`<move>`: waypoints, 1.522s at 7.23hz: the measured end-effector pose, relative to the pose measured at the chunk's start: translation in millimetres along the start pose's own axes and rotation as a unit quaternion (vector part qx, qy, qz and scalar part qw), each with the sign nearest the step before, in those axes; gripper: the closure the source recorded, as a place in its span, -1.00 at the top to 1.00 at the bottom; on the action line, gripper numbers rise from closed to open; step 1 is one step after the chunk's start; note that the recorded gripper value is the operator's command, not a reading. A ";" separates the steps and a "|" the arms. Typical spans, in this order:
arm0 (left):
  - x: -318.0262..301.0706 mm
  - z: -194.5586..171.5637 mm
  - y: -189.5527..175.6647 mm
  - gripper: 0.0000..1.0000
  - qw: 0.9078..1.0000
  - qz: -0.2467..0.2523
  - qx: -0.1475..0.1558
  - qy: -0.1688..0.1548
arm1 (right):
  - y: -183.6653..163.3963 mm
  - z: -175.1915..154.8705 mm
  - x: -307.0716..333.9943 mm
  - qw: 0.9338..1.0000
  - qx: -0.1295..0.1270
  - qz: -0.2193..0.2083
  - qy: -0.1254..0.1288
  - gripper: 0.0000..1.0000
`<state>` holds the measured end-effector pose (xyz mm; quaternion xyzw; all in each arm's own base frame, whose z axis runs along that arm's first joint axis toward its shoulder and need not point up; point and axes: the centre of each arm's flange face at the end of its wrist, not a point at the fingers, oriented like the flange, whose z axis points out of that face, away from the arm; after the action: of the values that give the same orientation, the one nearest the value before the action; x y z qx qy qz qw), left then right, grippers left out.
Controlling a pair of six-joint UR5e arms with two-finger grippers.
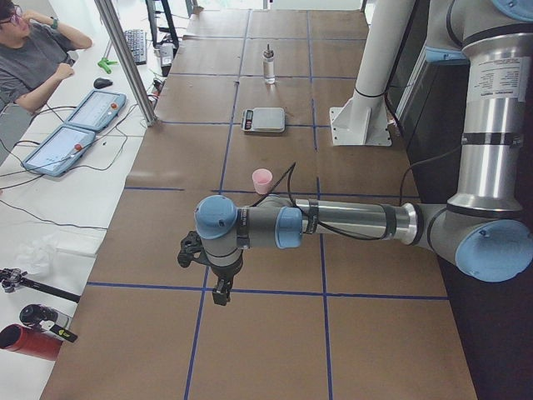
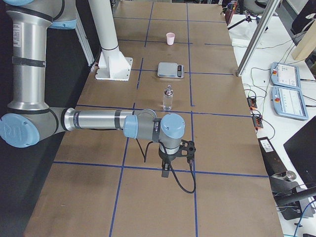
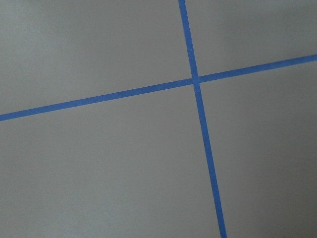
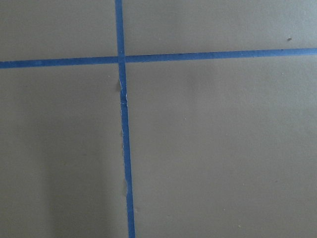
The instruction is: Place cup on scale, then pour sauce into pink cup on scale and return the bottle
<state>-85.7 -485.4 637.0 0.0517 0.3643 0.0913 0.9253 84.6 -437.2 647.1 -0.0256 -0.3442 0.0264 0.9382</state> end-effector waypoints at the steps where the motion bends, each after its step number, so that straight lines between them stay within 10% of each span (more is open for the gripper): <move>1: 1.4 -1.9 -2.2 1.00 1.000 0.008 0.008 -0.001 | -0.1 0.4 -0.5 1.000 0.000 0.000 -0.001 1.00; 7: 17.8 -20.9 -23.7 1.00 0.991 0.090 0.092 -0.024 | -51.2 -28.3 -84.0 0.997 0.027 -0.076 -0.021 1.00; 11: 53.8 -61.9 -44.4 1.00 0.934 0.211 0.285 -0.047 | -89.6 -81.1 -140.0 0.977 0.139 -0.156 -0.034 1.00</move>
<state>-83.6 -516.0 548.9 0.3933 0.3116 0.1746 0.8472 33.3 -538.3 501.0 0.1603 -0.3682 -0.0718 0.9130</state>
